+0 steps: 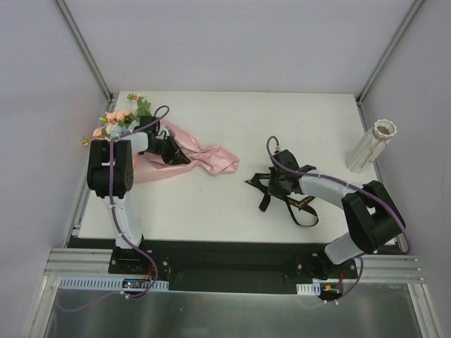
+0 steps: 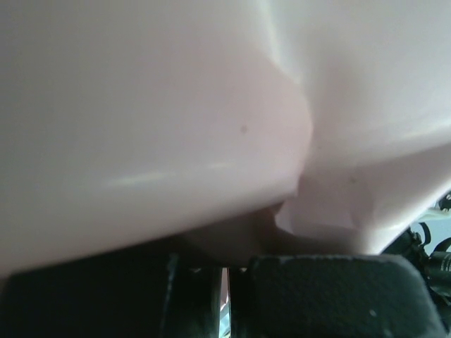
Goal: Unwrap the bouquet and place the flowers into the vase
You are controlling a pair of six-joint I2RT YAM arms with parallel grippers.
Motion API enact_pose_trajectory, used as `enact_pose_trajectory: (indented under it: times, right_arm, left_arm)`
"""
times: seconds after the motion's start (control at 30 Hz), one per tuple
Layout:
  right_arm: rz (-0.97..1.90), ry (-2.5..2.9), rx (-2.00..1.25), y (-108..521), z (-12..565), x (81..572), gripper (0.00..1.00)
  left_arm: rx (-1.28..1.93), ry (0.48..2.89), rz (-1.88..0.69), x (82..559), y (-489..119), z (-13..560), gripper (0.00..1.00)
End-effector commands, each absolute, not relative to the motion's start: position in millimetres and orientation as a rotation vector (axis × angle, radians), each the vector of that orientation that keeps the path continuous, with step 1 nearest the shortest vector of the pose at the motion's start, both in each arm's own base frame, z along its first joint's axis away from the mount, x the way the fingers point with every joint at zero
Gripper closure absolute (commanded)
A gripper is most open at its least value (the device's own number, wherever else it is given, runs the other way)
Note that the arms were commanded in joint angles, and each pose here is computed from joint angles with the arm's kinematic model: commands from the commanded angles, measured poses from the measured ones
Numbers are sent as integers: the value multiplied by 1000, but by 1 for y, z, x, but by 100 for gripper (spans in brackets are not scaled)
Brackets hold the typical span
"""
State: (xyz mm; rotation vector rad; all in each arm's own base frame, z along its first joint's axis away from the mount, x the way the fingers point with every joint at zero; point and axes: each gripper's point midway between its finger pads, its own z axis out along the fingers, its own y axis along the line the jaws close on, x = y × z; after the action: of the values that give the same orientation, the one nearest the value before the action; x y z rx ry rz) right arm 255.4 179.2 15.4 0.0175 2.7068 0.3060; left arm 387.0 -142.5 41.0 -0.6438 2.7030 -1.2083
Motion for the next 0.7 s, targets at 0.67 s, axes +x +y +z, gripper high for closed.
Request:
enact_pose_trajectory:
  times: [0.67]
  right_arm:
    - [-191, 2349, 1210, -15, 36, 205, 99]
  left_arm:
    - [-651, 2701, -1250, 385, -147, 51, 100]
